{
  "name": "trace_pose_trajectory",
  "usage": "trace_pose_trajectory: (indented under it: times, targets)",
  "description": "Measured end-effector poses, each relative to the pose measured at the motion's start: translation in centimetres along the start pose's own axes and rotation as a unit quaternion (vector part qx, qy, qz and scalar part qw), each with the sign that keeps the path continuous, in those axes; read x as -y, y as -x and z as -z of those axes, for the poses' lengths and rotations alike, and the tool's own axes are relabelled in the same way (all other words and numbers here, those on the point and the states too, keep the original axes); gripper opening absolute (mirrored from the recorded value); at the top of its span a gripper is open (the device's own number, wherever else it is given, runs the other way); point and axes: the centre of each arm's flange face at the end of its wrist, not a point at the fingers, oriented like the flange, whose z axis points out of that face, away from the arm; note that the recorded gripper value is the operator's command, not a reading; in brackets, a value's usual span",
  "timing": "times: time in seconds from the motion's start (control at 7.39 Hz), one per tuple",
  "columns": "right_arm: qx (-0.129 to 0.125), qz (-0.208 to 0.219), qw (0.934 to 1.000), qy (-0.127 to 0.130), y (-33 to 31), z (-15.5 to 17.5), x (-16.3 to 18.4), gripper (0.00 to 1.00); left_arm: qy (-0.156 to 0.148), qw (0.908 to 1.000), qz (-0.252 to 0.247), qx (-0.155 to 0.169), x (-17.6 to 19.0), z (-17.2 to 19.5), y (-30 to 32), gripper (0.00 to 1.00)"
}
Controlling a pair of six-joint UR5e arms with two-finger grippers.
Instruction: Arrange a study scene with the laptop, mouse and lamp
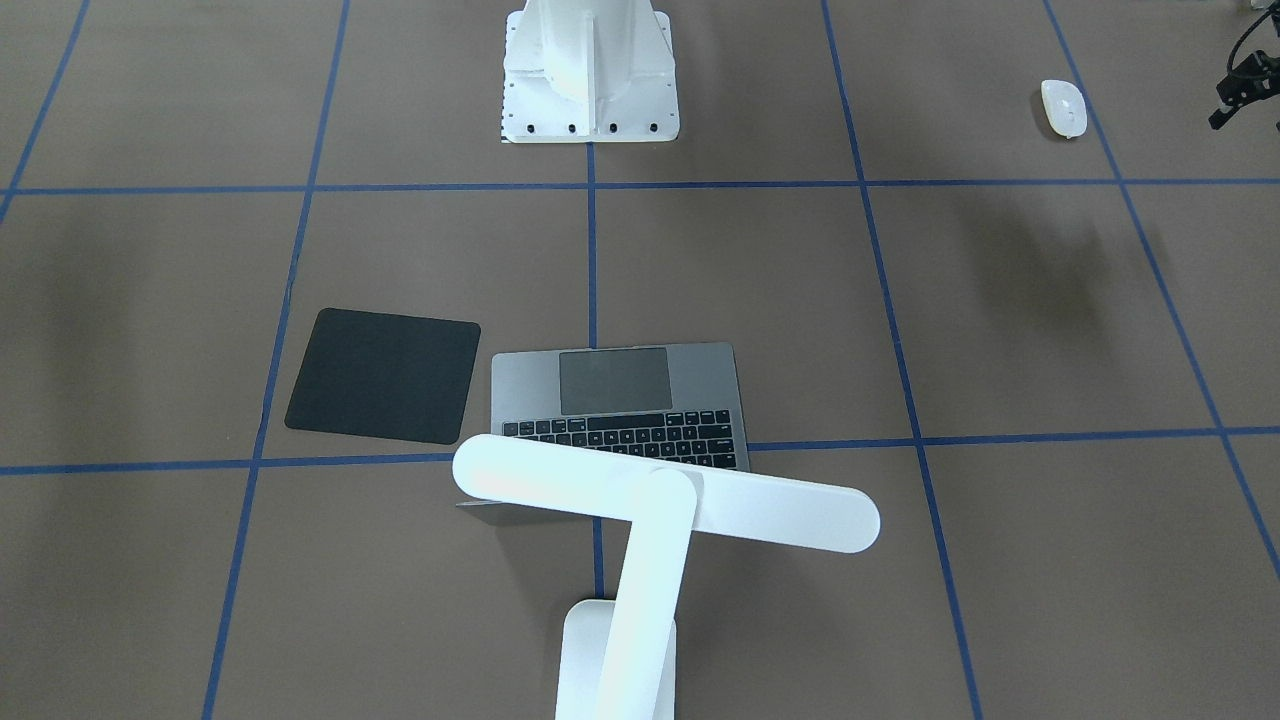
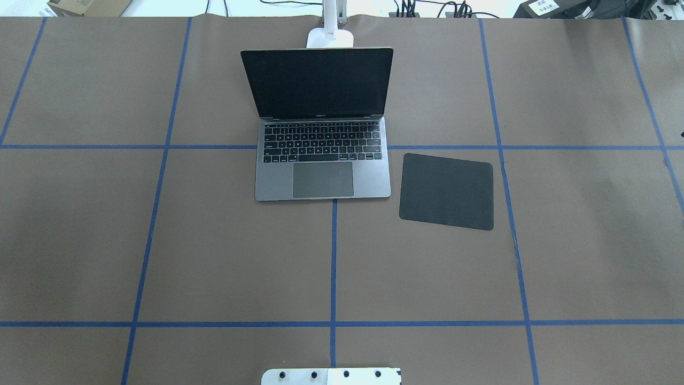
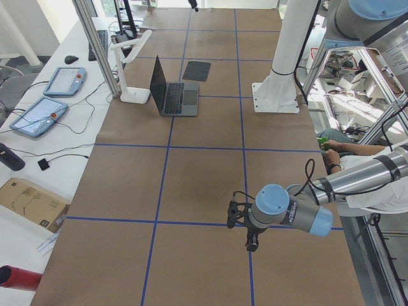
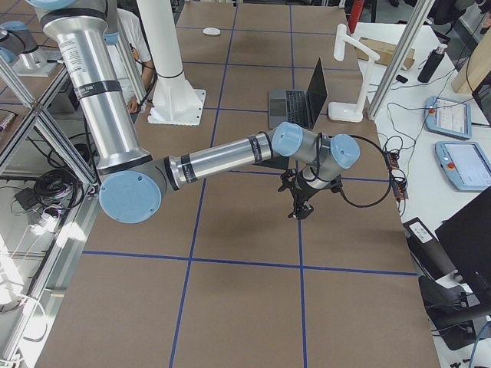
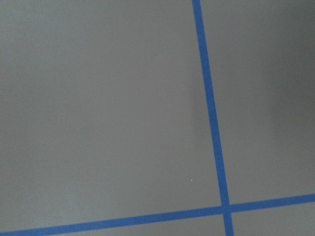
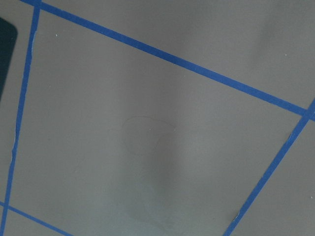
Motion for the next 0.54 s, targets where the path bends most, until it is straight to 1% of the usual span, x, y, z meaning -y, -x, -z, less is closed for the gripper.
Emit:
trace_pose_trajectory:
  times: [0.14,0.27,0.41,0.54]
  targets:
    - [0.000,0.001,1.0000,-0.001,0.1,0.0,-0.2,1.00,-0.002,0.9999,0.011,-0.013,-1.0,0.1,-0.3,1.00]
    - [-0.001,0.001,1.0000,-0.001,0.1,-0.1,-0.4,1.00,0.002,0.9994,0.016,-0.030,-1.3,0.1,-1.1,1.00]
    - [-0.001,0.002,1.0000,-0.001,0.2,-0.1,-0.4,1.00,0.010,0.9987,0.021,-0.045,-1.0,-0.3,-2.2,1.00]
    - [-0.001,0.002,1.0000,-0.002,0.2,0.0,-0.4,1.00,0.020,0.9982,0.025,-0.051,-0.1,-1.1,-3.8,1.00]
